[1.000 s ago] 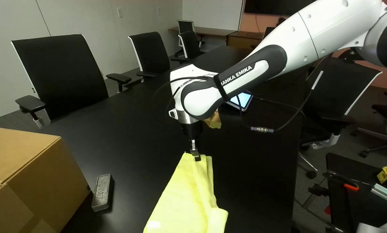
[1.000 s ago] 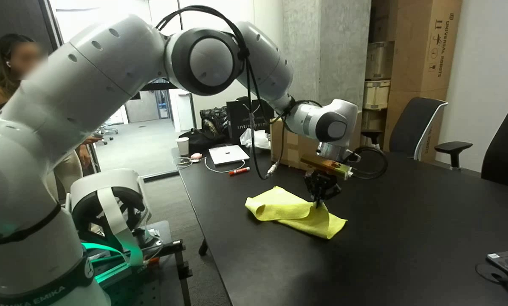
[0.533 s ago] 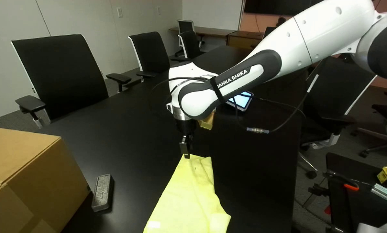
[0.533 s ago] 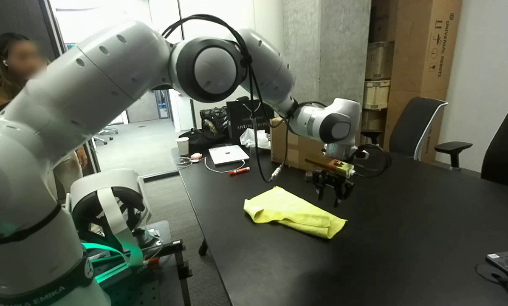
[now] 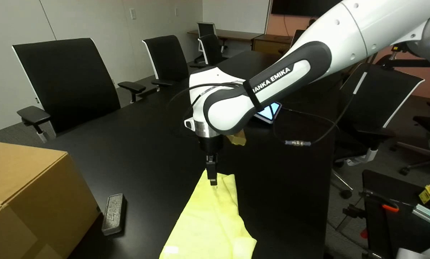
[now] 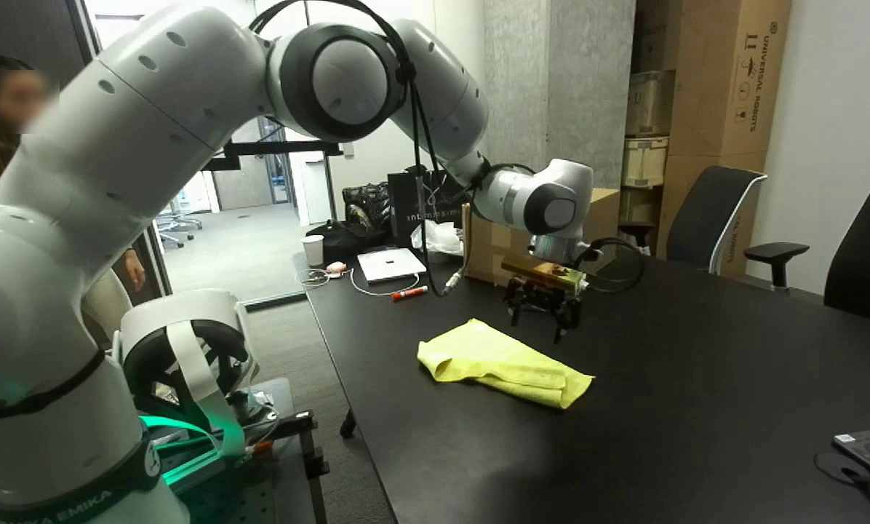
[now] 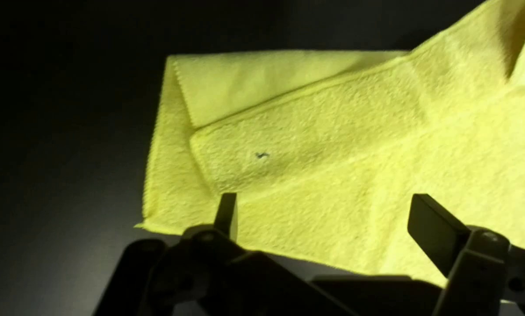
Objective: Fold the cloth on the table
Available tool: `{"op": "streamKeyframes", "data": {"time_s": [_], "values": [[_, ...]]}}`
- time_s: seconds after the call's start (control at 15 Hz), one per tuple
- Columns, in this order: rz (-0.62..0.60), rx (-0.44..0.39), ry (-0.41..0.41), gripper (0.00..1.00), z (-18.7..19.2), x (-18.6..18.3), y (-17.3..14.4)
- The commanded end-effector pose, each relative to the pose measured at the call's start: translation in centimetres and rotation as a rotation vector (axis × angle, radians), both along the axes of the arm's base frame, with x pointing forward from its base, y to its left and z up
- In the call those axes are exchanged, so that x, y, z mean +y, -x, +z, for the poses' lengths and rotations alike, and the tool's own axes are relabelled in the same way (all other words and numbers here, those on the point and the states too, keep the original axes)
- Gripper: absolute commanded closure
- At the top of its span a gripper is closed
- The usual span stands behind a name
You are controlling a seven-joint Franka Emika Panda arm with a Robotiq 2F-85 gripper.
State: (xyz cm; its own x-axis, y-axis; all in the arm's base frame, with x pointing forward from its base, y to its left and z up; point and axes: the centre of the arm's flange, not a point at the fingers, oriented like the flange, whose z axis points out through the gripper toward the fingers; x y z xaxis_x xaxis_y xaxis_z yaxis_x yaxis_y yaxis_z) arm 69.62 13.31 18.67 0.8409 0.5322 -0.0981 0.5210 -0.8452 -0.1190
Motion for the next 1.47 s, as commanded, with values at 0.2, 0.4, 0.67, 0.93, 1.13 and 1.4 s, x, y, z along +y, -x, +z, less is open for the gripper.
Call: {"op": "streamKeyframes", "data": {"time_s": [0.2,0.4,0.67,0.93,1.13,1.4], "values": [[0.25,0.073,-0.04,0.0,-1.0,4.2,9.9],[0.274,0.09,-0.072,0.0,-2.2,7.0,12.3],[0.283,0.047,-0.067,0.0,-4.3,11.0,14.3],[0.263,0.047,-0.046,0.0,-6.3,12.5,16.3],[0.241,0.053,-0.009,0.0,-7.6,12.3,17.4],[0.213,0.059,0.033,0.0,-8.6,10.8,18.0]]}}
